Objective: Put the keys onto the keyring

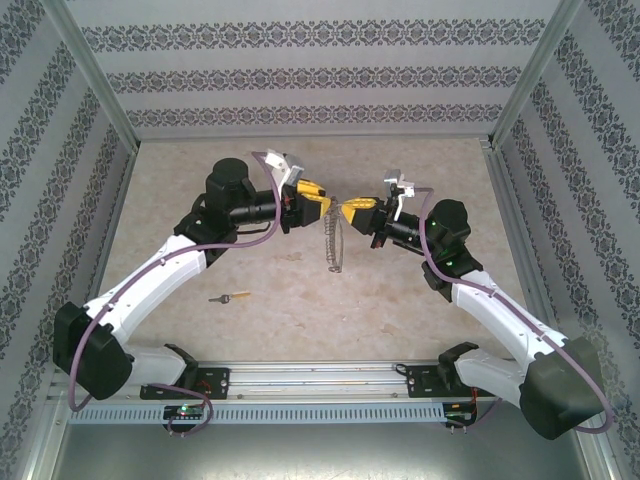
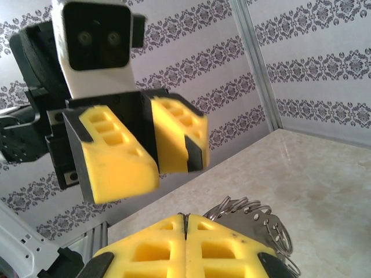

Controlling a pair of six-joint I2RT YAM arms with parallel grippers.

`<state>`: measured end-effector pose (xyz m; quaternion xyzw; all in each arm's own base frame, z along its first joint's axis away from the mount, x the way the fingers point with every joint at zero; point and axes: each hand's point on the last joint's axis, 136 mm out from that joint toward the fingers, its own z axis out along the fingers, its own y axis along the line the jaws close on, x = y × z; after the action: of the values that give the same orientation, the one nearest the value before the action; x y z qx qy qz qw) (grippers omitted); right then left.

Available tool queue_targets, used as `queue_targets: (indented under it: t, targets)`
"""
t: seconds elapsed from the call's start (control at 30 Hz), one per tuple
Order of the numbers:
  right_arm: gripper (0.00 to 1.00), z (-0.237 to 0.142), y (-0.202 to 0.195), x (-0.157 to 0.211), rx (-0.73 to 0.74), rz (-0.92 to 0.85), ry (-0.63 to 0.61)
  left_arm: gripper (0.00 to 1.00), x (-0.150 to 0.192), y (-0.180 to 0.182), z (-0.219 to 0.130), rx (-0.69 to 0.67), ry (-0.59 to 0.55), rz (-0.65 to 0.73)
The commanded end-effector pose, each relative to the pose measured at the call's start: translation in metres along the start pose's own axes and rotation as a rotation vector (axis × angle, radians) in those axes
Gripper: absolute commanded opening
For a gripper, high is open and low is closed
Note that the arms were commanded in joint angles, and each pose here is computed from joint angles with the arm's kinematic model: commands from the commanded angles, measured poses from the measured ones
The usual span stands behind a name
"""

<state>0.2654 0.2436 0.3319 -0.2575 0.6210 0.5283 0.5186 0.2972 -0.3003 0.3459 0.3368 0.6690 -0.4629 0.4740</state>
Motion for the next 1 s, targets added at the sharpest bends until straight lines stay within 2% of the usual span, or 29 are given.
queue_targets:
  t: [0.0,0.4,0.7,0.97]
  targets:
    - [0.0,-0.002,0.01,-0.026,-0.012,-0.067,-0.08,0.35,-0.01,-0.007,0.0,0.073,-0.058,-0.074]
    - [0.0,-0.002,0.006,-0.029,0.007,-0.068,-0.094,0.36,-0.009,-0.015,0.01,0.224,-0.109,-0.243]
    - [0.0,-0.002,-0.001,-0.026,0.027,-0.061,-0.093,0.3,-0.01,-0.017,0.011,0.264,-0.134,-0.269]
    - [0.0,-0.003,-0.009,-0.025,0.049,-0.055,-0.098,0.29,-0.005,-0.02,0.009,0.282,-0.131,-0.293]
